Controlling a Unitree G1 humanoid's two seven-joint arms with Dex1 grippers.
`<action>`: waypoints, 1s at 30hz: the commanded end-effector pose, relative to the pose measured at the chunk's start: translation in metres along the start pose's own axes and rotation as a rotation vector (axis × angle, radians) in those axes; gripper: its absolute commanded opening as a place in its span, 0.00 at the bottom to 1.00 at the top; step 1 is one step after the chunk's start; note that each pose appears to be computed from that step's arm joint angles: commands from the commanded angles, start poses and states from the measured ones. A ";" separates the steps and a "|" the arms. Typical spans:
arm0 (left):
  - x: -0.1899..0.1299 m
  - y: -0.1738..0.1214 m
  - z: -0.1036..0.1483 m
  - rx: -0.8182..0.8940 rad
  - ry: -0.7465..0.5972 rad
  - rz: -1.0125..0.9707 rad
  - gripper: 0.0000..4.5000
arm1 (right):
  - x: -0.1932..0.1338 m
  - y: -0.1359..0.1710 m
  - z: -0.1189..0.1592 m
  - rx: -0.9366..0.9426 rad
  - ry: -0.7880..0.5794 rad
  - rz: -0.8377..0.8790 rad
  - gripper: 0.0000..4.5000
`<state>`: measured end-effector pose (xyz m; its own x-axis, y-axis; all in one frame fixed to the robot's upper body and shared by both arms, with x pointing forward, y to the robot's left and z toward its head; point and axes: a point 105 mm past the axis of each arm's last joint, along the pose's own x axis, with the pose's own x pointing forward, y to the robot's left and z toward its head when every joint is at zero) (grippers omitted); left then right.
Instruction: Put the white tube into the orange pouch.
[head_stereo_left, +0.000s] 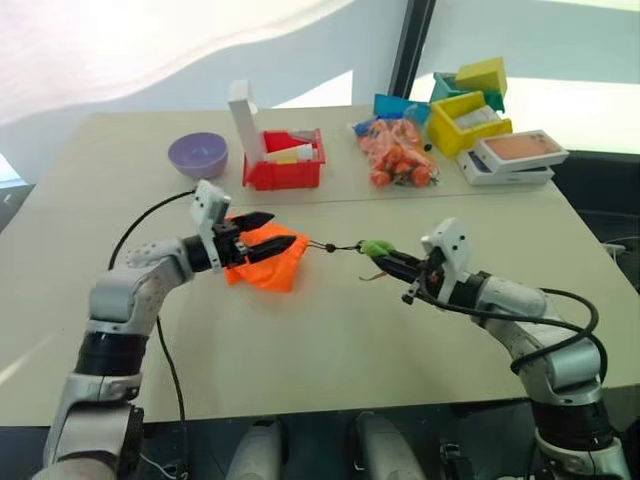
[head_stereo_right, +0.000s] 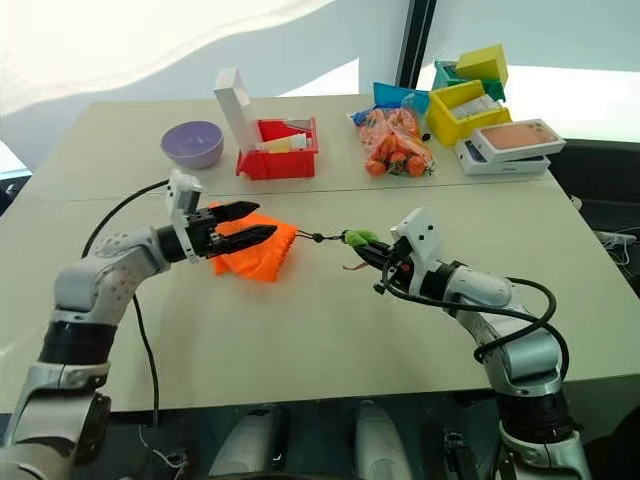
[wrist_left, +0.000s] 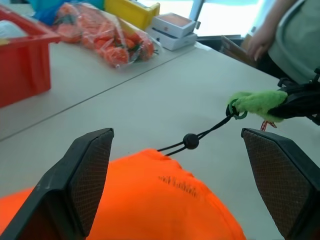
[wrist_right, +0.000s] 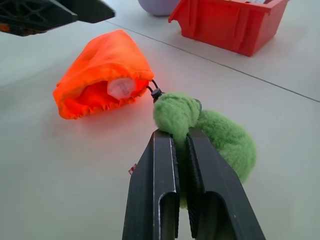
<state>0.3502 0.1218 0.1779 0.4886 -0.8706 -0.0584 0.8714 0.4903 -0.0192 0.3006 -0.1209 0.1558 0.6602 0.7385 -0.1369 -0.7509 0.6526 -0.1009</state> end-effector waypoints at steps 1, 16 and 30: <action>0.017 -0.002 -0.003 0.185 0.085 -0.100 0.99 | 0.002 0.002 0.012 -0.060 -0.032 0.019 0.00; 0.056 0.007 -0.010 0.444 0.180 -0.268 0.99 | 0.007 0.002 0.033 -0.201 -0.084 -0.007 0.00; 0.046 -0.035 -0.025 1.111 -0.020 0.171 0.99 | 0.007 -0.006 0.043 -0.055 -0.169 -0.014 0.00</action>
<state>0.3434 0.0734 0.1293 0.5855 -0.8090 -0.0528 0.4665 0.2830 0.8380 0.3107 -0.1104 0.1839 0.6650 0.7466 -0.0167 -0.7401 0.6559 -0.1488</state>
